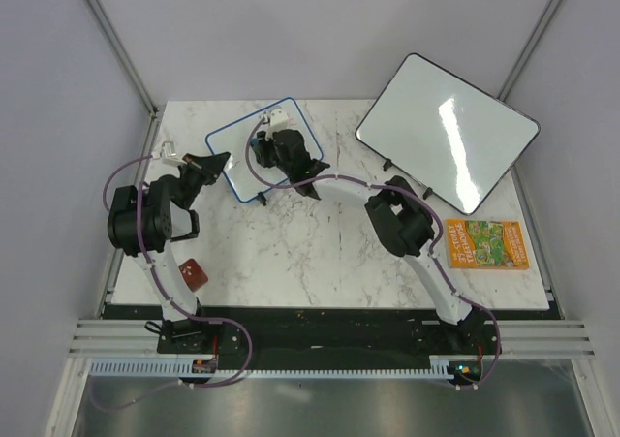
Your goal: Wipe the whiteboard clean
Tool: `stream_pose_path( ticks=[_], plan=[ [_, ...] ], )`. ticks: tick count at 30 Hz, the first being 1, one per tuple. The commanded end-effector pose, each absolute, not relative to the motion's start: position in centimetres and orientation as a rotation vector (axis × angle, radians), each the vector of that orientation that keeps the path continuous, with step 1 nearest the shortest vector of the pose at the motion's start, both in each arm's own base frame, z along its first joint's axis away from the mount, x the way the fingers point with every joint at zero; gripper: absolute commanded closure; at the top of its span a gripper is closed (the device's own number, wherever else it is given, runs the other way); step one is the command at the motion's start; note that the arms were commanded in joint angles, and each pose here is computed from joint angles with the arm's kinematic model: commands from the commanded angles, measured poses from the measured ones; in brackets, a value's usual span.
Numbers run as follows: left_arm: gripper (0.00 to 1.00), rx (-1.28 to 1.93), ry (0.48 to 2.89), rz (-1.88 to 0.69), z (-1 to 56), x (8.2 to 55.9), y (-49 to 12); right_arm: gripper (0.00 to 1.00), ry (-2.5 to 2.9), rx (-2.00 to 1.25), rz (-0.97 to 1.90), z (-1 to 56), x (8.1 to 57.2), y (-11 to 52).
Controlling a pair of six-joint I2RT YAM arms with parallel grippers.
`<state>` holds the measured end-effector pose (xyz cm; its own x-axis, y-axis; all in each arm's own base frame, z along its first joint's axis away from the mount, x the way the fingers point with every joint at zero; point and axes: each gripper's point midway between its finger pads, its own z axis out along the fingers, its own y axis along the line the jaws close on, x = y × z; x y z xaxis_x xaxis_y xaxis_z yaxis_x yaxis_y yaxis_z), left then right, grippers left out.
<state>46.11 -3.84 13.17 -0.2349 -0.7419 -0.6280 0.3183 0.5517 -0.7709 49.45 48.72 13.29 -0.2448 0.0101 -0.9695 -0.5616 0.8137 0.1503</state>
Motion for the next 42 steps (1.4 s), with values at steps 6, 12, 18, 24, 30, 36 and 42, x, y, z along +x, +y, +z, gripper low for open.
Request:
stream_pose_path(
  ticks=[6, 12, 18, 24, 30, 36, 42],
  plan=[
    [0.98, -0.194, 1.400, -0.942, 14.7, 45.7, -4.1, 1.00, 2.018, -0.080, 0.312, 5.6, 56.0, 34.8],
    [0.98, -0.195, 1.399, -0.941, 14.7, 45.8, -4.0, 1.00, 2.061, -0.085, 0.365, 5.0, 56.0, 34.8],
    [0.98, -0.192, 1.403, -0.947, 14.7, 45.8, -4.1, 1.00, 2.060, -0.217, 0.428, 5.1, 54.4, 37.7],
    [0.98, -0.198, 1.402, -0.945, 14.6, 45.9, -4.0, 1.00, 2.039, -0.367, 0.513, 5.7, 49.5, 42.0],
    [0.98, -0.195, 1.403, -0.953, 14.7, 45.9, -4.2, 1.00, 2.003, -0.466, 0.577, 6.1, 45.5, 46.3],
    [0.98, -0.197, 1.402, -0.952, 14.7, 45.9, -4.1, 1.00, 1.990, -0.524, 0.654, 5.7, 42.6, 49.6],
    [0.98, -0.199, 1.402, -0.950, 14.7, 46.0, -4.0, 1.00, 1.969, -0.582, 0.690, 5.4, 40.2, 52.6]
  ],
)
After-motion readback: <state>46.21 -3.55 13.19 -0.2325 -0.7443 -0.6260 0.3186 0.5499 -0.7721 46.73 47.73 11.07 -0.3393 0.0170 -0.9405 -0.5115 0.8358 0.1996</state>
